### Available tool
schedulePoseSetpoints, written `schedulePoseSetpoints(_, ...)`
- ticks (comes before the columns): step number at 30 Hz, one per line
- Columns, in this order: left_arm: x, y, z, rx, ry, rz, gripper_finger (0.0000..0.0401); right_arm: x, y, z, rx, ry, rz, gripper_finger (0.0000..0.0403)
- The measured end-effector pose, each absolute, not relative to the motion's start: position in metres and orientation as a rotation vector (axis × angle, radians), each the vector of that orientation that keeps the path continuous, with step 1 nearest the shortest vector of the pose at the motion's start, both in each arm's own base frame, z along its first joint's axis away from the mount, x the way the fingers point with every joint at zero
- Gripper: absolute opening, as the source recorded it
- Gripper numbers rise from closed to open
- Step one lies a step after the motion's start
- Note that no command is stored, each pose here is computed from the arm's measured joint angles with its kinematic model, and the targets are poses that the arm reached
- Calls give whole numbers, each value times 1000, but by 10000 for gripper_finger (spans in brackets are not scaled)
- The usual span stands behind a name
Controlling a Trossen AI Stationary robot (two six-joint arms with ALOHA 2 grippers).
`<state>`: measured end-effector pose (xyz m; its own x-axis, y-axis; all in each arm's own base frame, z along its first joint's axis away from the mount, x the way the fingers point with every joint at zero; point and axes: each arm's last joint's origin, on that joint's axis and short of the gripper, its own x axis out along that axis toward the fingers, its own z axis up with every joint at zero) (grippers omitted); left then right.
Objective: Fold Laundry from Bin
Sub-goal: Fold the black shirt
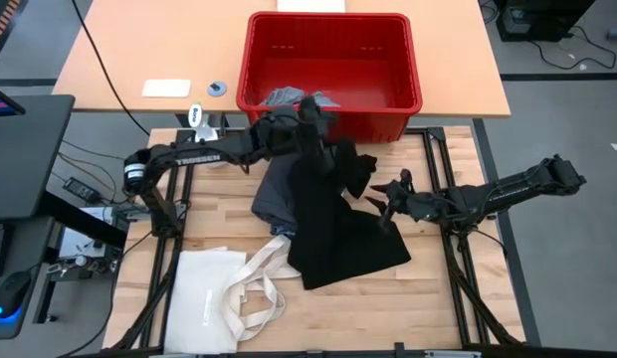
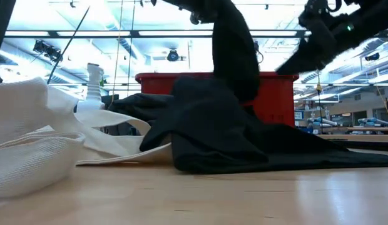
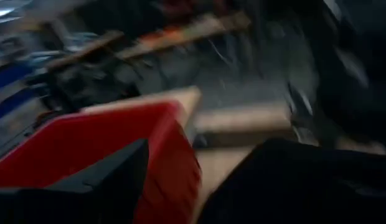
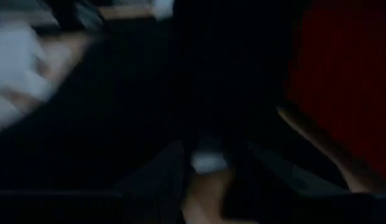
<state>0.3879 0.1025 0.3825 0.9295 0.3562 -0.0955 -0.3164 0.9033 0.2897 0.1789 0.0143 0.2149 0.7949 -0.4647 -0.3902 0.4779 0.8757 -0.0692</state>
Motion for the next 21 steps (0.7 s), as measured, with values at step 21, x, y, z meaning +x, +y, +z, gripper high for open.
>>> schedulePoseSetpoints(21,410,81,350,58,235,184,336,231,-11,223,-195,134,-591,169)
